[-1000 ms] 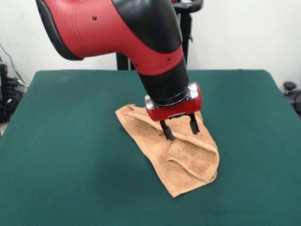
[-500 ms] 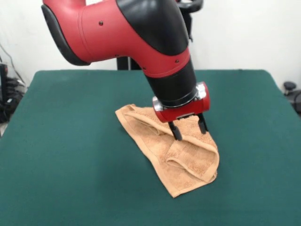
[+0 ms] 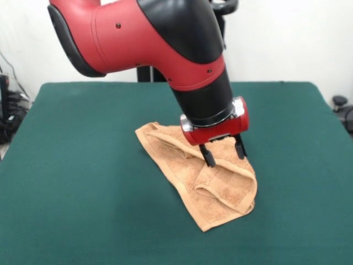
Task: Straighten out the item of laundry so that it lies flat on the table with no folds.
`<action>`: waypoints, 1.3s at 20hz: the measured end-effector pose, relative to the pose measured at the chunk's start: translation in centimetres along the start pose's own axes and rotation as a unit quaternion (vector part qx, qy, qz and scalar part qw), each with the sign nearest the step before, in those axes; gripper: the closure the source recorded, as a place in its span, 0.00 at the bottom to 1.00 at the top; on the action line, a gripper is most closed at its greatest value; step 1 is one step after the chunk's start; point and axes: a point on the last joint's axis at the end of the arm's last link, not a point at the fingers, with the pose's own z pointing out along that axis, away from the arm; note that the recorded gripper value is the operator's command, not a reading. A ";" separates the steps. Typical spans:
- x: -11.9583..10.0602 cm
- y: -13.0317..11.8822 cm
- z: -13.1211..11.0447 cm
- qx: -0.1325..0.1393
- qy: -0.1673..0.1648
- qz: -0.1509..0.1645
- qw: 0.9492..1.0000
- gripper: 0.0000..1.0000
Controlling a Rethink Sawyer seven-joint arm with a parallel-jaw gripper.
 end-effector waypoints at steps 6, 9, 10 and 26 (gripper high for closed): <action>-0.2 -0.2 -0.2 -0.001 0.002 0.001 1.000 0.00; -0.3 -0.4 -0.3 -0.001 0.002 0.003 1.000 0.00; -0.3 -0.5 -0.3 -0.002 0.002 0.004 1.000 0.00; 1.7 -7.2 1.4 0.007 0.023 0.020 1.000 0.00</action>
